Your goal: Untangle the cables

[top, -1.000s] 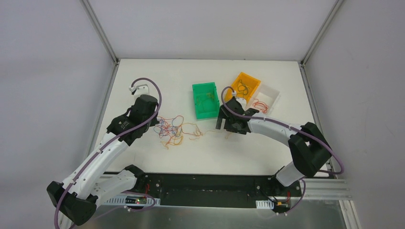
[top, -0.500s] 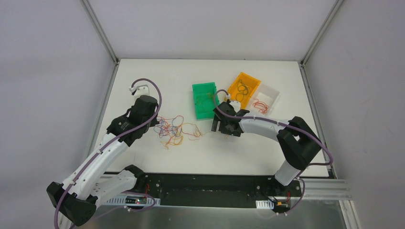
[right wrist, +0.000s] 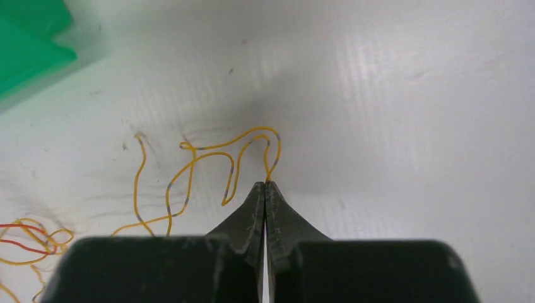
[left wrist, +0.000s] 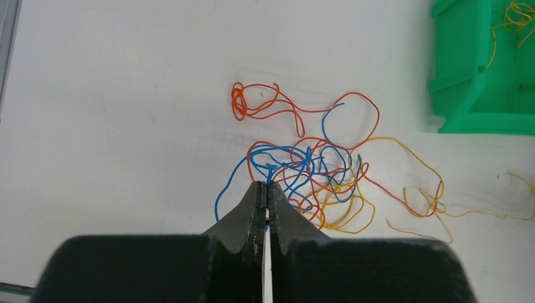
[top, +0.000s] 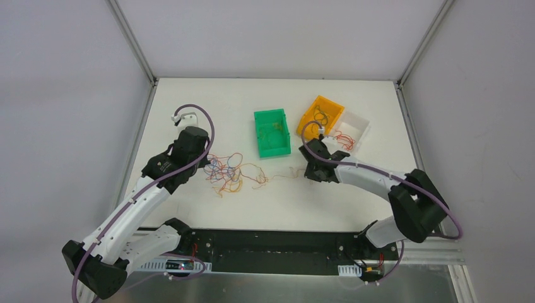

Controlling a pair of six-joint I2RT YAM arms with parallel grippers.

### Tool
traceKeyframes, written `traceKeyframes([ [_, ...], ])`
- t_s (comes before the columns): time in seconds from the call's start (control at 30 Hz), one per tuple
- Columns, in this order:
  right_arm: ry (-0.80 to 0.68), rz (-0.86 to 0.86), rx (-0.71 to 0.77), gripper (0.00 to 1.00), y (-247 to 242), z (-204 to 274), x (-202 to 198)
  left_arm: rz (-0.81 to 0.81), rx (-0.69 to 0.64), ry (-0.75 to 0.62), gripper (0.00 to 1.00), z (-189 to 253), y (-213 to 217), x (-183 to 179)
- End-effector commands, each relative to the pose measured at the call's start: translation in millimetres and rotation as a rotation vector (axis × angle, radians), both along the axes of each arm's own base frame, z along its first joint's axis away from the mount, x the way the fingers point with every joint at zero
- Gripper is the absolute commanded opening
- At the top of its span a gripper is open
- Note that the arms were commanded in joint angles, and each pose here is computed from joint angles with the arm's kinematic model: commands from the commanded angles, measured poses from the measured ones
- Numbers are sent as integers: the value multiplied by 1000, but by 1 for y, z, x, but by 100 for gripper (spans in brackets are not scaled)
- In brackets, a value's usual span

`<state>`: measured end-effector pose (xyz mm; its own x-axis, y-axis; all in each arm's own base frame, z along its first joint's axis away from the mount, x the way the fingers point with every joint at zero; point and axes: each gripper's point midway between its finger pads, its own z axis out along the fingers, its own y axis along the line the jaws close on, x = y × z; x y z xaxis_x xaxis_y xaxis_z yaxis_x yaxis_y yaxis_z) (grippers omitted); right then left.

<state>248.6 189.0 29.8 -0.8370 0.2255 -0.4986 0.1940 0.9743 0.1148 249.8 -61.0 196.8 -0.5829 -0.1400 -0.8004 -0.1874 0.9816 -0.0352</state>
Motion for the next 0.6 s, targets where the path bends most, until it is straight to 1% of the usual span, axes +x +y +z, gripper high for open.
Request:
traceKeyframes([
  [0.0, -95, -114, 26, 0, -40, 32, 13, 25, 42, -36, 0, 6, 11, 2],
  [0.17, -160, -292, 96, 0, -95, 53, 21, 51, 78, -50, 0, 11, 21, 0],
  [0.27, -195, -415, 109, 0, -133, 60, 21, 71, 120, -52, 0, 14, 29, -3],
  [0.43, -234, -653, 135, 0, -191, 73, 14, 125, 260, -21, 0, 19, 53, -10],
  [0.5, -250, -729, 167, 0, -204, 79, 9, 148, 315, -14, 0, 23, 63, -13],
  [0.57, -288, -756, 191, 0, -209, 89, 7, 169, 366, -16, 0, 29, 73, -16],
])
